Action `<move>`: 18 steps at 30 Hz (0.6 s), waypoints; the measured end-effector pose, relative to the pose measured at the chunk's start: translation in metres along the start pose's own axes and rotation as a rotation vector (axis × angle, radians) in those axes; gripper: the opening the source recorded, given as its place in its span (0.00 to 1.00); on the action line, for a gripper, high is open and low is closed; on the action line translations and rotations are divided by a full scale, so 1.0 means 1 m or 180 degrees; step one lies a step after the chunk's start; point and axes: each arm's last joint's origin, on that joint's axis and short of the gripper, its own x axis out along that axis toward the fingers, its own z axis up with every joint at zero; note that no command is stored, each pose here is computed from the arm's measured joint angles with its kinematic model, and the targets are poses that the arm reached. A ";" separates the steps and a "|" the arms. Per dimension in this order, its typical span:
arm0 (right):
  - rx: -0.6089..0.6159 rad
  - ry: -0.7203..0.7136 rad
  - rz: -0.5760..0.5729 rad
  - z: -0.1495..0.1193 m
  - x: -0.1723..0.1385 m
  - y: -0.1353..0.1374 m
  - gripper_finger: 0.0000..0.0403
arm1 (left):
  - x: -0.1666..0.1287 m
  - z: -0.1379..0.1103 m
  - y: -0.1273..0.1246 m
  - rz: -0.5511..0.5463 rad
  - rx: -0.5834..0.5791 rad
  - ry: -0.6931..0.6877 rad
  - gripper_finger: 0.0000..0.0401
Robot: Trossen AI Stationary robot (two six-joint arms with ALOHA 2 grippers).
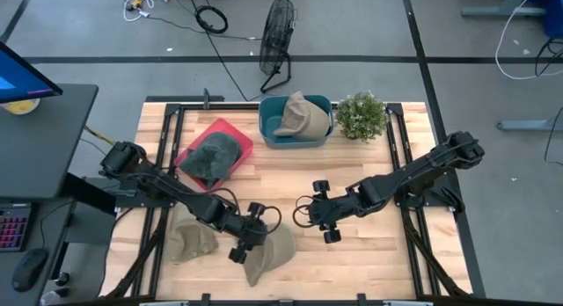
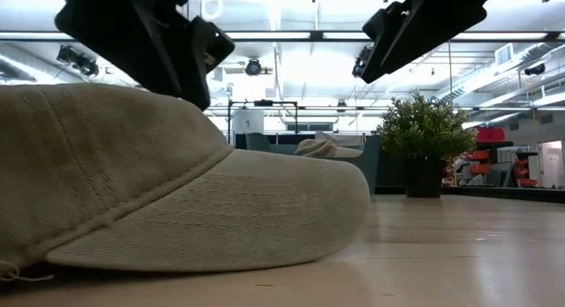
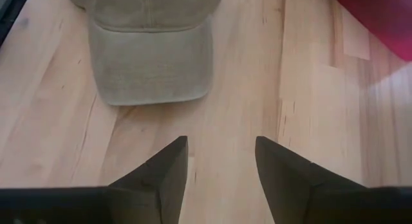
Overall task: Pick & Place hat
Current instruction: Put the right brown cap into the blue bin
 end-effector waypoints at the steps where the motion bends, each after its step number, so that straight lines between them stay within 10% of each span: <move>1: 0.0000 0.0000 0.0000 0.000 0.000 0.000 0.46 | 0.000 0.000 0.000 0.0004 0.0002 0.0032 0.36; 12: -0.0047 -0.0008 -0.0002 0.000 0.000 0.000 0.46 | 0.027 -0.016 0.008 0.0074 0.0101 0.0420 0.53; 18: -0.0005 -0.0008 -0.0002 0.000 0.000 0.000 0.46 | 0.031 -0.018 0.006 0.0072 0.0240 0.0472 0.36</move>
